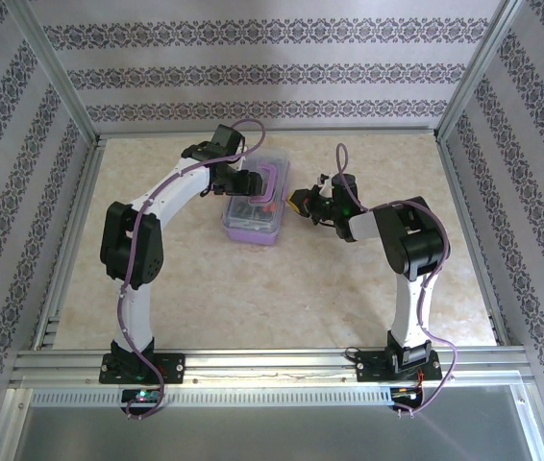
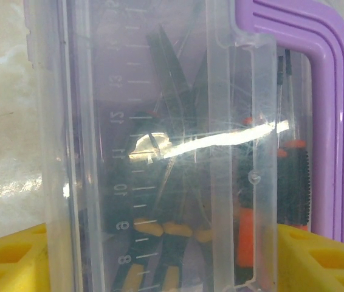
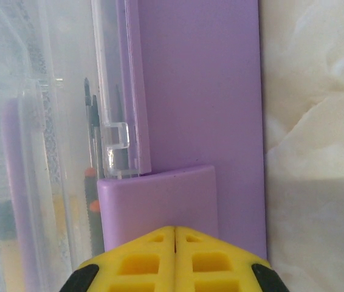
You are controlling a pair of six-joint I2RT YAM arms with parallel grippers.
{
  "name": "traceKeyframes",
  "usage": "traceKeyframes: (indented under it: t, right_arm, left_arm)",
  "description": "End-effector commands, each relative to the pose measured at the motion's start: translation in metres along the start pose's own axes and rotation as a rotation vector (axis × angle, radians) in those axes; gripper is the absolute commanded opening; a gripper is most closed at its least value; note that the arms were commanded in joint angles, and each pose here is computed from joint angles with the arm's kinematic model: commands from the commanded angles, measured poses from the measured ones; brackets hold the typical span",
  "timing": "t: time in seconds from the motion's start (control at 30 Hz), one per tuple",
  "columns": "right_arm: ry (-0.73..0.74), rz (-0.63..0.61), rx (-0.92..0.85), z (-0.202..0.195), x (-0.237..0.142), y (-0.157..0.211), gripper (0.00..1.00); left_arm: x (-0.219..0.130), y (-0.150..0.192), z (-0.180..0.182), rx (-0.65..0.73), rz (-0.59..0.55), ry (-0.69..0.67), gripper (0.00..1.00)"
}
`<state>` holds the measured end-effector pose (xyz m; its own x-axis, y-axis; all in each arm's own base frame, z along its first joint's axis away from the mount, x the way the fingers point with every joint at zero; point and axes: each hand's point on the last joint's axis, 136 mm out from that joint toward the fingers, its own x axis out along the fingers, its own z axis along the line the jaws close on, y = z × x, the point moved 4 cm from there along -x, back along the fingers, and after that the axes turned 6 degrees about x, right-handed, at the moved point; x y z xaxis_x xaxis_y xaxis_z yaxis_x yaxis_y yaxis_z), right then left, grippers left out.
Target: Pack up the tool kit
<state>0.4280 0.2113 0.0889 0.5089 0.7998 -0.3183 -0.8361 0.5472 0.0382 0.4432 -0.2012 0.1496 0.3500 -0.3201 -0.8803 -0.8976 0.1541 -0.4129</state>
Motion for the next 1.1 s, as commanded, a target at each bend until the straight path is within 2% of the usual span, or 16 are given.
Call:
traceKeyframes:
  t: [0.0,0.23,0.5,0.67,0.87,1.07]
  right_arm:
    - [0.001,0.101,-0.035,0.007,0.01,0.031,0.04]
    - [0.086,-0.017,-0.024,-0.001,-0.051,0.003,0.08]
    - [0.2,-0.101,-0.13,0.014,-0.11,0.001,0.12]
    - [0.193,-0.116,-0.139,0.015,-0.128,0.005,0.14]
    - [0.189,-0.137,-0.182,0.023,-0.145,0.015,0.15]
    - [0.258,-0.165,-0.275,0.04,-0.168,0.027,0.2]
  left_arm:
    - [0.074,0.098,-0.043,0.033,0.386,0.122,0.26]
    - [0.057,0.082,-0.041,0.003,0.328,0.061,0.35]
    - [0.046,0.068,-0.038,-0.163,0.231,-0.007,0.48]
    - [0.026,0.06,-0.043,-0.202,0.174,-0.001,0.67]
    - [-0.023,0.033,-0.05,-0.165,0.051,-0.013,0.99]
    - [-0.056,0.014,-0.048,-0.125,-0.01,-0.059,1.0]
